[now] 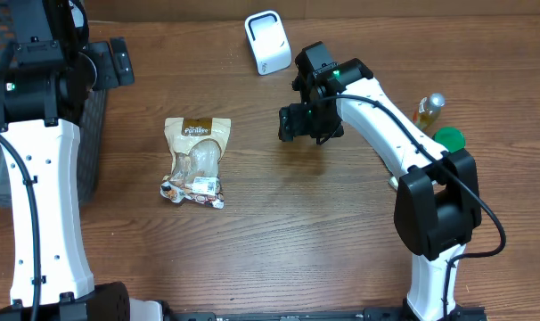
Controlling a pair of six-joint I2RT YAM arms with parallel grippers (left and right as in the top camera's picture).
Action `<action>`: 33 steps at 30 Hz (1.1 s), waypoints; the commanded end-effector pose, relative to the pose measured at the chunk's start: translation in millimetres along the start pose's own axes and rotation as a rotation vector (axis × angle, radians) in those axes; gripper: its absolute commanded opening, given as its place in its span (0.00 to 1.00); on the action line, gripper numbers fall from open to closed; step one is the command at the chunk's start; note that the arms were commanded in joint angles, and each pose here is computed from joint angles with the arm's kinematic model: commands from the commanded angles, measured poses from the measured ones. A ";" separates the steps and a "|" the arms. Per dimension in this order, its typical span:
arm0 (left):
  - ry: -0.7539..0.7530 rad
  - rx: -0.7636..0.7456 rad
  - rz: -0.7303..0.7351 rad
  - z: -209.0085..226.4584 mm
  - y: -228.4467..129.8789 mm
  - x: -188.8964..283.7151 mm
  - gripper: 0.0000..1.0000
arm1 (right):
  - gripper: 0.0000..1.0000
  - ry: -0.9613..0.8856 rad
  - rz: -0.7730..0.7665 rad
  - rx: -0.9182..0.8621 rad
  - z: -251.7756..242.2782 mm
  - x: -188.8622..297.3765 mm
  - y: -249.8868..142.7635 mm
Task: Scan the item barcode
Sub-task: 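Move the right gripper left over the Pantry snack bag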
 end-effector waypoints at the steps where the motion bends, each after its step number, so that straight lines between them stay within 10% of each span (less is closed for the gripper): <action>1: -0.011 -0.024 0.001 -5.0 -0.9 -0.8 1.00 | 0.84 0.004 -0.023 -0.006 0.0 4.9 4.7; 10: -0.011 -0.024 0.001 -5.0 -0.9 -0.8 1.00 | 0.86 0.004 -0.023 -0.005 0.1 4.9 4.7; 13: -0.011 -0.024 0.001 -5.1 -1.0 -0.8 0.99 | 1.00 0.005 -0.025 -0.005 0.2 4.9 5.0; 33: -0.011 -0.024 0.001 -5.1 -1.0 -0.8 0.99 | 0.91 0.292 -0.087 -0.016 71.0 1.2 16.2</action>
Point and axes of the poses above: each gripper's point midway between its finger pads, its own x axis back along the fingers, its own z axis along the line the jaws close on, y = z × x, the point moved 8 cm from there along x, back along the fingers, and after that the axes turned 12 degrees about x, right-handed, at the moved point
